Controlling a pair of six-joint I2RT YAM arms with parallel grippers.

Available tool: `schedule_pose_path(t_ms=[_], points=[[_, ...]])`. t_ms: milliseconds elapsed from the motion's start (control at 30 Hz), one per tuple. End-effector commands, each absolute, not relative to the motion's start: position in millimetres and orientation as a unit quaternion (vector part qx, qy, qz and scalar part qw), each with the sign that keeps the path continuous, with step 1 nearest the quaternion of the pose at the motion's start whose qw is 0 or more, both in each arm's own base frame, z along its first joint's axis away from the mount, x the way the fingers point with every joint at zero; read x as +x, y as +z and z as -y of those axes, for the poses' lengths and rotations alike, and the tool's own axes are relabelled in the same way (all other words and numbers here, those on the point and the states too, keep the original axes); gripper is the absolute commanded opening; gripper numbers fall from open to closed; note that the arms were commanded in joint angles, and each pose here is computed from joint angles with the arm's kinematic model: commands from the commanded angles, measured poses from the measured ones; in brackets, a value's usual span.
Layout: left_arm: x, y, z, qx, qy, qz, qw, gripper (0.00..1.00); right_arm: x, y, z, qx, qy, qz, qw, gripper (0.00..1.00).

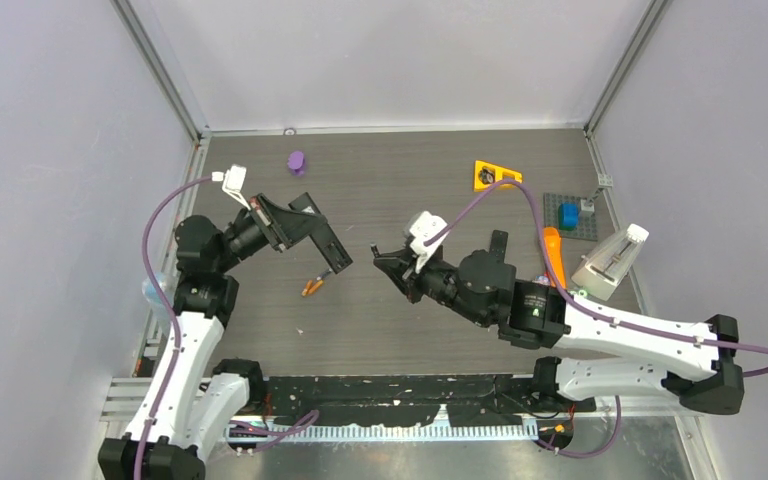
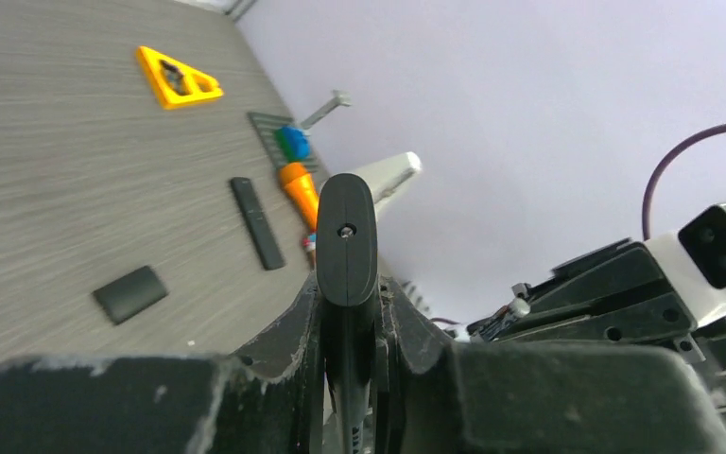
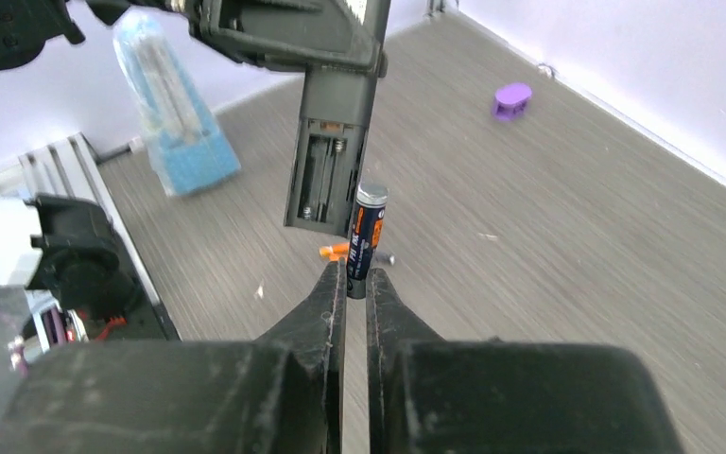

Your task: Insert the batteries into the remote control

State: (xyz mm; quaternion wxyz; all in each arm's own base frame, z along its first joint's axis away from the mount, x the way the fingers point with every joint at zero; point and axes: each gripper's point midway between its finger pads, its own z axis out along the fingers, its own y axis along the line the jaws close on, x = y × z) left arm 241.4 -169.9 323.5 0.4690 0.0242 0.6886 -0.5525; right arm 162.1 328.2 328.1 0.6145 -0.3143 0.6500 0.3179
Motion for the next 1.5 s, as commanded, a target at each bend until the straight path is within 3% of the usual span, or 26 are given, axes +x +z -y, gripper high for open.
schedule_pose_path(t_ms=[0, 333, 533, 1467], points=[[236, 355, 179, -0.008, -0.642, -0.631, 0.435, 0.0, 167, 369, -330, -0.336, 0.289, -0.662, 0.605, 0.05], [253, 316, 177, -0.122, -0.647, -0.654, 0.372, 0.0, 154, 340, -341, -0.404, 0.262, -0.765, 0.427, 0.07], [252, 295, 176, -0.154, -0.637, -0.669, 0.35, 0.0, 149, 313, -350, -0.44, 0.241, -0.784, 0.365, 0.07], [228, 284, 179, -0.087, -0.616, -0.689, 0.372, 0.0, 160, 272, -377, -0.446, 0.19, -0.829, 0.281, 0.11]])
